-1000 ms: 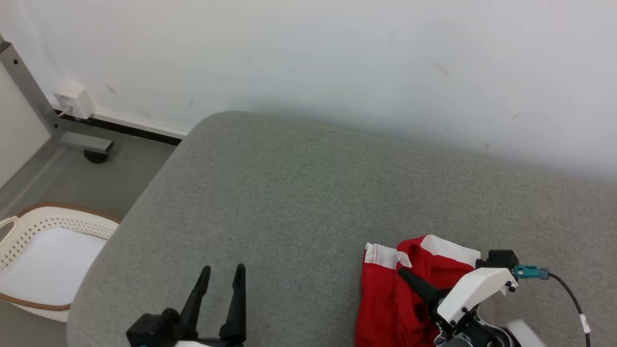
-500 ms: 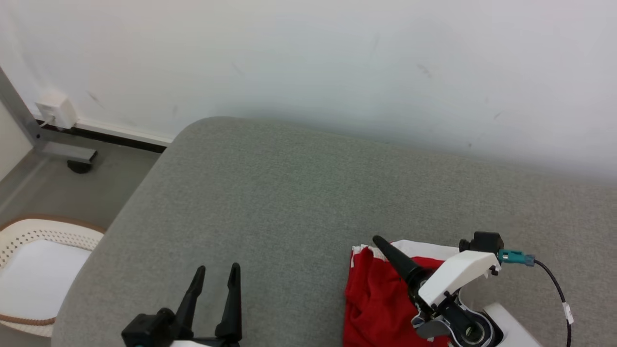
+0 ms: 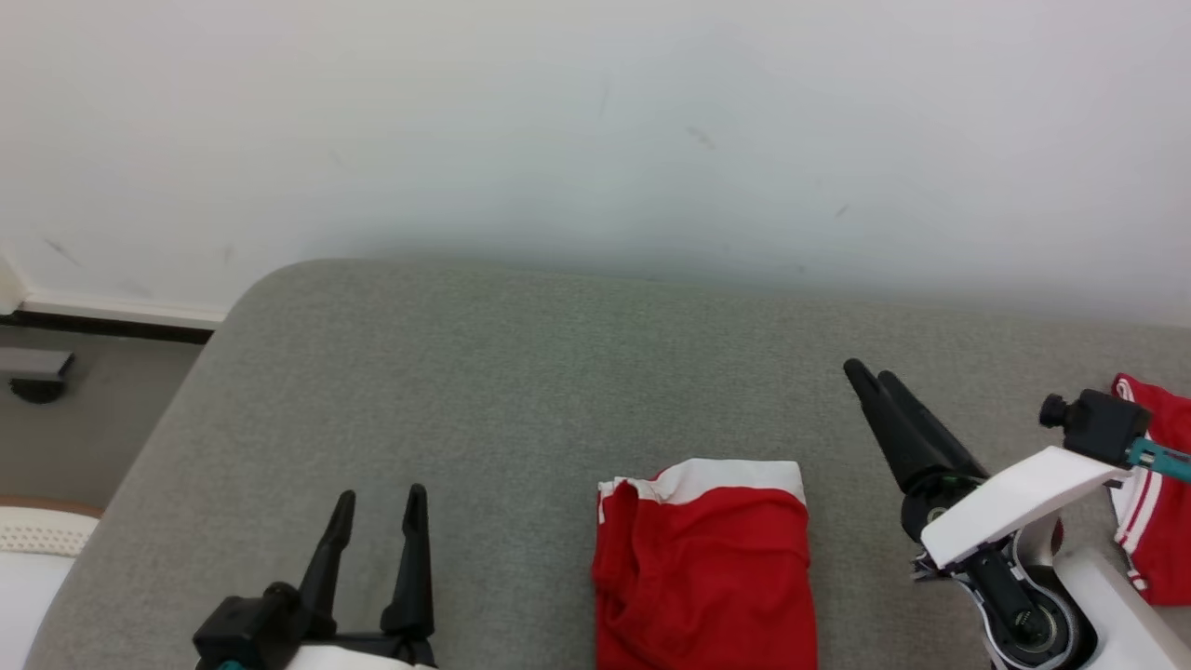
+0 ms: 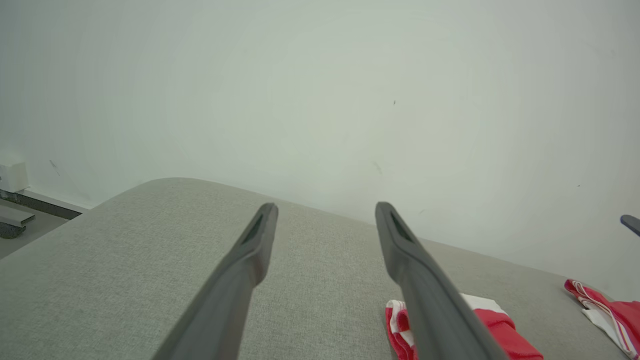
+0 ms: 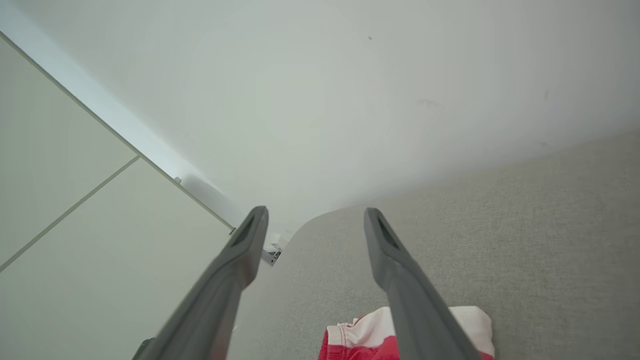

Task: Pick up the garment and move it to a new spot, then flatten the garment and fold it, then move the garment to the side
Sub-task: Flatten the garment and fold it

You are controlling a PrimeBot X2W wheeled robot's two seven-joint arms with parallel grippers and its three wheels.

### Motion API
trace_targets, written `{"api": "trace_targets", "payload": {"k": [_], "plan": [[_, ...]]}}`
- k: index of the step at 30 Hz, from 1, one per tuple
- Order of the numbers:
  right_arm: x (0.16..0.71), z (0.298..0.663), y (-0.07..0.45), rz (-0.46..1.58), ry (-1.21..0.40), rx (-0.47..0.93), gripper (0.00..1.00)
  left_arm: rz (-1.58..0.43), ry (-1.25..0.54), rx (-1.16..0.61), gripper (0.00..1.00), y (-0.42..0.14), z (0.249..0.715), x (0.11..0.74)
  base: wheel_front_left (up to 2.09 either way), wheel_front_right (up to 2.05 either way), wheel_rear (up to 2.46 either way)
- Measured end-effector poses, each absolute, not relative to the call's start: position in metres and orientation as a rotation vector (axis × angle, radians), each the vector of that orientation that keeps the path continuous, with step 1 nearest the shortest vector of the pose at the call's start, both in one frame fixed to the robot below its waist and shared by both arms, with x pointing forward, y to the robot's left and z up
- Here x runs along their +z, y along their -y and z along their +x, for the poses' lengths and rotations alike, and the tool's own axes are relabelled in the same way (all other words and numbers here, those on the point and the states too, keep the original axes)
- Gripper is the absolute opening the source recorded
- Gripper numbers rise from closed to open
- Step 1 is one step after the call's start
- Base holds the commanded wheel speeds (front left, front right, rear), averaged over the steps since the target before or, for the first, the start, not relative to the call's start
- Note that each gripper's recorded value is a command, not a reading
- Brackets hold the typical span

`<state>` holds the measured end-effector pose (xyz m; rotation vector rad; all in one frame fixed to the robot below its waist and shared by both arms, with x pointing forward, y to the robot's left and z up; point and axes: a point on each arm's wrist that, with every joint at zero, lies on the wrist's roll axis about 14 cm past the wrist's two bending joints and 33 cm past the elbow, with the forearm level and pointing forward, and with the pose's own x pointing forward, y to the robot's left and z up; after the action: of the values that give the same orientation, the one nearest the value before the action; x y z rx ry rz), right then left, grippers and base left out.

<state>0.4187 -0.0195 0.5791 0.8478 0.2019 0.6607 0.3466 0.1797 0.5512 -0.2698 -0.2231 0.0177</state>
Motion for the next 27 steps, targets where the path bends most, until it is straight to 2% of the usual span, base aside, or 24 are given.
{"api": "trace_targets", "payload": {"k": [6,13,21,27], "plan": [[0.598,0.415,0.077,0.741,0.007,0.544,1.00,-0.259,0.224,-0.014,1.00,-0.172,0.358,0.553,0.00,0.00,0.00],[0.596,0.402,0.140,0.539,0.170,0.371,1.00,-0.245,0.234,-0.044,1.00,-0.165,0.372,0.557,0.00,0.00,0.00],[0.557,0.377,0.176,0.420,0.189,0.161,1.00,-0.208,0.222,-0.054,1.00,-0.162,0.382,0.553,0.00,0.00,0.00],[0.535,0.368,0.175,0.354,0.158,0.108,1.00,-0.192,0.214,-0.060,1.00,-0.160,0.385,0.550,0.00,0.00,0.00]]}}
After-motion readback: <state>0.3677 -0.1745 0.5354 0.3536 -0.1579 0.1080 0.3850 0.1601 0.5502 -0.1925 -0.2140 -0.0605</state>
